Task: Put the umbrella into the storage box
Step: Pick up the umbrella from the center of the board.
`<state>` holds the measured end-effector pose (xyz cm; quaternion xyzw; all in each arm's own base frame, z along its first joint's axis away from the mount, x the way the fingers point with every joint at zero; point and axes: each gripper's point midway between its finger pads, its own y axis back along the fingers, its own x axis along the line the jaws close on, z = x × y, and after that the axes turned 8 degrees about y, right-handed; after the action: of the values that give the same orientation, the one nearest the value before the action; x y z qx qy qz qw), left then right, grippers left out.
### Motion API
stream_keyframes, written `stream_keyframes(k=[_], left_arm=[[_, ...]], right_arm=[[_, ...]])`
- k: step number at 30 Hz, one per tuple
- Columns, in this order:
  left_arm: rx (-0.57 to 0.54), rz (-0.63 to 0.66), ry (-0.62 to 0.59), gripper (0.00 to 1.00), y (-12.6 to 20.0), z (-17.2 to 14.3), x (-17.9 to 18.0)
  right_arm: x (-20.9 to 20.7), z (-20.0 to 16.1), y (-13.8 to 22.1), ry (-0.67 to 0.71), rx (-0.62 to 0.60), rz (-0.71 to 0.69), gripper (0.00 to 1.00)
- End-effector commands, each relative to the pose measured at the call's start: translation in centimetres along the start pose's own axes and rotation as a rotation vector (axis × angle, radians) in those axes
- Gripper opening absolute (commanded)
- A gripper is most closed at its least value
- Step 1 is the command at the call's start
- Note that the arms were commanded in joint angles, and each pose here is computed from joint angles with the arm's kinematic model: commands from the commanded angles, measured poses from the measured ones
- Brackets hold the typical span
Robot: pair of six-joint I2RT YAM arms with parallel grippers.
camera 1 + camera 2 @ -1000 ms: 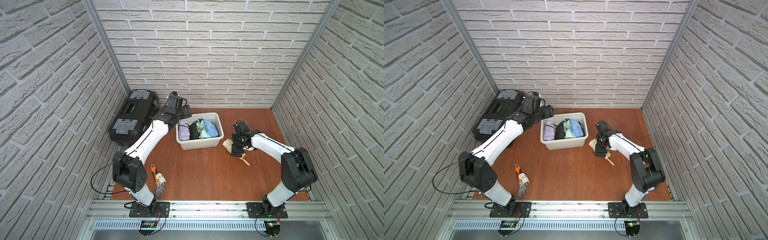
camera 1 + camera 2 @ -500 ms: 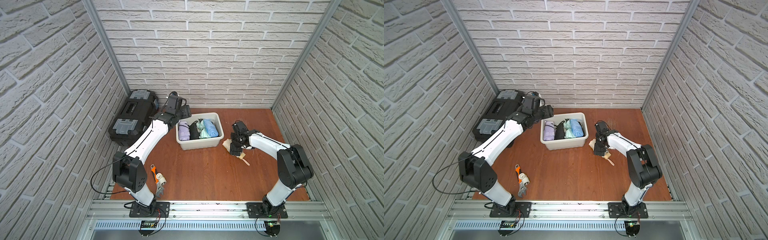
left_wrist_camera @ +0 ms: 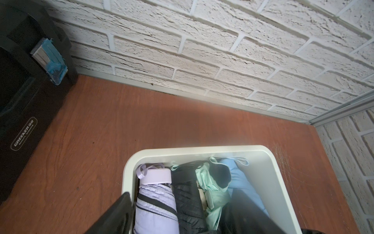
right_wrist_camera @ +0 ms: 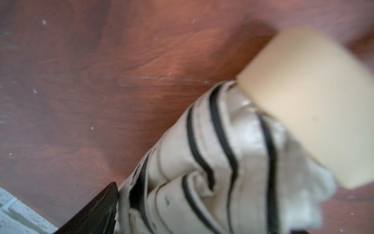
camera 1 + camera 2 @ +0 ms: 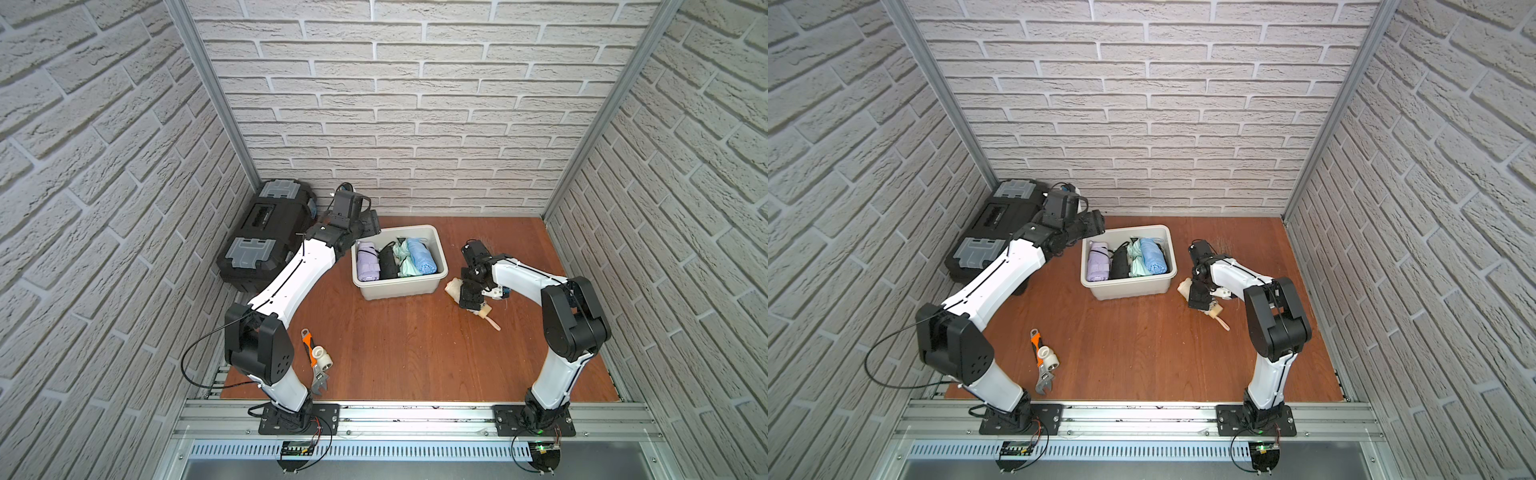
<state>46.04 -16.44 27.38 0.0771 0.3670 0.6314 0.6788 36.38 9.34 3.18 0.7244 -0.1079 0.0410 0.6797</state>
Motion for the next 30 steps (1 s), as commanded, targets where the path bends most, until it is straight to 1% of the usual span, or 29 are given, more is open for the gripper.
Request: stream_keyframes(k=[1, 4, 8, 12, 15, 17, 20, 22, 27, 30], left_arm=[[-0.032, -0.001, -0.001, 0.8, 0.4, 1.3, -0.1], [-0.03, 0.007, 0.003, 0.8, 0.4, 1.2, 0.0], [-0.029, 0.022, 0.005, 0.8, 0.3, 1.1, 0.4], [-0.029, 0.038, 0.013, 0.8, 0.3, 0.9, 1.0], [-0.027, 0.05, 0.021, 0.8, 0.2, 0.7, 1.5], [-0.024, 0.057, 0.025, 0.8, 0.1, 0.5, 1.7], [-0.018, 0.066, 0.035, 0.8, 0.1, 0.3, 2.1], [-0.015, 0.072, 0.044, 0.8, 0.0, 0.2, 2.3], [-0.001, 0.088, 0.076, 0.8, -0.1, -0.2, 3.0], [0.004, 0.098, 0.094, 0.8, -0.2, -0.4, 3.6]], right_arm=[[-2.9, 1.8, 0.3, -0.096, -0.064, -0.107, 0.86], [-4.0, 3.0, 0.8, -0.042, -0.101, -0.141, 0.78], [-5.5, 4.7, 1.8, 0.096, -0.123, -0.222, 0.73], [-7.3, 6.0, 2.4, 0.247, -0.119, -0.322, 0.71], [-8.2, 6.3, 2.2, 0.312, -0.102, -0.364, 0.7], [-8.4, 6.5, 1.9, 0.349, -0.096, -0.371, 0.71], [-8.3, 6.7, 1.7, 0.395, -0.092, -0.379, 0.75], [-8.1, 6.7, 1.2, 0.416, -0.083, -0.377, 0.76], [-8.3, 6.5, -0.1, 0.44, -0.045, -0.38, 0.72], [-8.2, 6.6, -0.2, 0.454, -0.051, -0.364, 0.68]])
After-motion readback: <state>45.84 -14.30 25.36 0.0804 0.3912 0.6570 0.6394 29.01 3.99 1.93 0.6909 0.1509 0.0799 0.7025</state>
